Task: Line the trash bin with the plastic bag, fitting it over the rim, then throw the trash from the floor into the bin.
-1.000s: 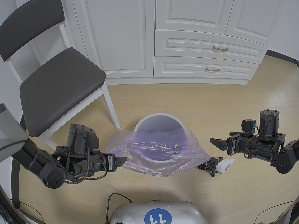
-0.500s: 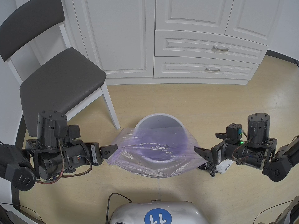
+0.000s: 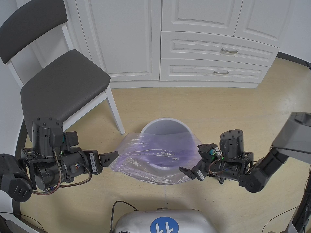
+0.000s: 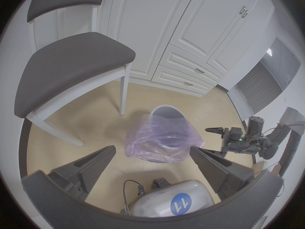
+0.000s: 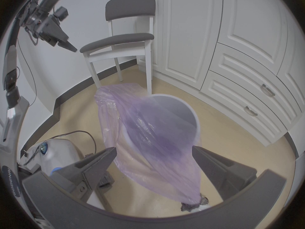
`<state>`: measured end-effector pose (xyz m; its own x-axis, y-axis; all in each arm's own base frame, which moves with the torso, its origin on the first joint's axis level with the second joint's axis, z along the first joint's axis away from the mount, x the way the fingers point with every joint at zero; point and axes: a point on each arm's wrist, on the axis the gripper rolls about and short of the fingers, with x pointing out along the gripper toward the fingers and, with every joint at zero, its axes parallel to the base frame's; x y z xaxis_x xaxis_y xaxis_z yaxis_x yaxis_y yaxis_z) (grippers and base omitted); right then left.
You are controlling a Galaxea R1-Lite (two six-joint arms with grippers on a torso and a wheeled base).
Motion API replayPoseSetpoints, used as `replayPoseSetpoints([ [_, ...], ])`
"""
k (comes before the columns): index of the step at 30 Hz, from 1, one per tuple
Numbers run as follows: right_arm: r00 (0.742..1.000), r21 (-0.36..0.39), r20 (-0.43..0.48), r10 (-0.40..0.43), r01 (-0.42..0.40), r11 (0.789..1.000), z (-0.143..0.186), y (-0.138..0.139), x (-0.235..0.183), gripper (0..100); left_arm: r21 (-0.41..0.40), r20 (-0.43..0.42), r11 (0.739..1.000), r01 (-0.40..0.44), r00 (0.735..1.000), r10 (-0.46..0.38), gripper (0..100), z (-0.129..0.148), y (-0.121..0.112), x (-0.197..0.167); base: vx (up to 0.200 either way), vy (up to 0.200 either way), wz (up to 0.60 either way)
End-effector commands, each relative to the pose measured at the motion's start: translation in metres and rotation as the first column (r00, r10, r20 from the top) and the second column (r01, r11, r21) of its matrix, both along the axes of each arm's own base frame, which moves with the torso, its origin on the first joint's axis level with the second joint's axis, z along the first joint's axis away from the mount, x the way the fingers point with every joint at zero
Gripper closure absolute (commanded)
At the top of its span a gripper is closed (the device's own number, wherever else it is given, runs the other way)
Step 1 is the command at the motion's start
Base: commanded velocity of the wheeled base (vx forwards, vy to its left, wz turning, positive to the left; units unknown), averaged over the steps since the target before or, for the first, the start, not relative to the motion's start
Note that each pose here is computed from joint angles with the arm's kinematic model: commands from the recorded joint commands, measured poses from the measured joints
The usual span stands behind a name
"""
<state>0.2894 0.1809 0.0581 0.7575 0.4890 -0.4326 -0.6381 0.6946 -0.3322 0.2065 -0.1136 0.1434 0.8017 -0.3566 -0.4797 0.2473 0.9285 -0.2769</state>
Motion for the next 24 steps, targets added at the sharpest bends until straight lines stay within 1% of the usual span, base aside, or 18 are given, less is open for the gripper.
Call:
replayPoseSetpoints([
  [1, 0.999, -0.006, -0.043, 0.018, -0.018, 1.0, -0.053, 0.023, 0.029, 0, 0.016, -0.001, 0.999, -0.029, 1.0, 0.029, 0, -0.002, 0.001, 0.001, 0.0, 0.0, 0.0],
  [4, 0.999, 0.006, -0.052, 0.01, -0.01, 1.0, -0.062, 0.029, 0.037, 0, 0.023, -0.004, 0.999, -0.035, 0.999, 0.035, 0, -0.003, 0.001, 0.002, 0.0, 0.0, 0.0],
  [5, 0.999, 0.031, -0.05, 0.003, -0.001, 1.0, -0.071, 0.035, 0.047, 0, 0.027, -0.007, 0.999, -0.038, 0.999, 0.038, 0, -0.005, 0.0, 0.002, 0.0, 0.0, 0.0],
  [9, 0.998, 0.063, -0.057, -0.009, 0.013, 0.998, -0.085, 0.043, 0.059, 0, 0.028, -0.005, 0.999, -0.037, 0.999, 0.038, 0, -0.003, 0.0, 0.001, 0.0, 0.0, 0.0],
  [10, 0.998, 0.063, -0.057, -0.009, 0.013, 0.998, -0.086, 0.043, 0.059, 100, 0.027, -0.003, 0.999, -0.037, 0.999, 0.038, 0, -0.003, 0.0, 0.001, 0.0, 0.0, 0.0],
  [12, 0.999, 0.096, -0.043, 0.012, -0.008, 0.995, -0.084, 0.046, 0.065, 100, 0.027, -0.003, 0.999, -0.037, 0.999, 0.038, 0, -0.003, 0.0, 0.002, 0.0, 0.0, 0.0],
  [13, 0.999, 0.098, -0.041, 0.013, -0.009, 0.995, -0.084, 0.046, 0.065, 100, 0.027, -0.003, 0.999, -0.037, 0.999, 0.038, 0, -0.003, 0.0, 0.002, 0.0, 0.0, 0.0],
  [15, 1.0, 0.153, -0.014, -0.007, 0.009, 0.988, -0.073, 0.043, 0.072, 100, 0.022, 0.001, 0.999, -0.038, 0.999, 0.038, 0, -0.002, 0.0, 0.001, 0.0, 0.0, 0.0],
  [18, 0.999, 0.204, 0.012, -0.04, 0.036, 0.978, -0.058, 0.039, 0.083, 100, 0.017, 0.011, 0.999, -0.037, 0.999, 0.037, 0, 0.001, 0.0, 0.0, 0.0, 0.0, 0.0],
  [19, 0.999, 0.204, 0.012, -0.04, 0.036, 0.978, -0.058, 0.039, 0.083, 100, 0.017, 0.011, 0.999, -0.037, 0.999, 0.037, 0, 0.001, 0.0, 0.0, 0.0, 0.0, 0.0],
  [20, 0.997, 0.258, 0.026, -0.067, 0.058, 0.964, -0.047, 0.037, 0.092, 100, 0.015, 0.017, 0.999, -0.036, 0.999, 0.036, 0, 0.001, 0.0, 0.0, 0.0, 0.0, 0.0],
  [21, 0.996, 0.29, 0.033, -0.082, 0.069, 0.954, -0.041, 0.035, 0.098, 100, 0.02, 0.015, 0.999, -0.033, 0.999, 0.033, 0, 0.001, 0.0, 0.0, 0.0, 0.0, 0.0],
  [22, 0.995, 0.314, 0.037, -0.093, 0.077, 0.946, -0.037, 0.035, 0.102, 100, 0.02, 0.014, 0.999, -0.032, 0.999, 0.031, 0, 0.0, -0.001, 0.001, 0.0, 0.0, 0.0],
  [23, 0.995, 0.314, 0.037, -0.093, 0.077, 0.946, -0.037, 0.035, 0.102, 100, 0.02, 0.014, 0.999, -0.032, 0.999, 0.031, 0, 0.0, -0.001, 0.001, 0.0, 0.0, 0.0],
  [24, 0.992, 0.371, 0.051, -0.118, 0.091, 0.924, -0.026, 0.035, 0.115, 100, 0.02, 0.014, 0.999, -0.029, 1.0, 0.028, 0, 0.0, -0.002, 0.001, 0.0, 0.0, 0.0],
])
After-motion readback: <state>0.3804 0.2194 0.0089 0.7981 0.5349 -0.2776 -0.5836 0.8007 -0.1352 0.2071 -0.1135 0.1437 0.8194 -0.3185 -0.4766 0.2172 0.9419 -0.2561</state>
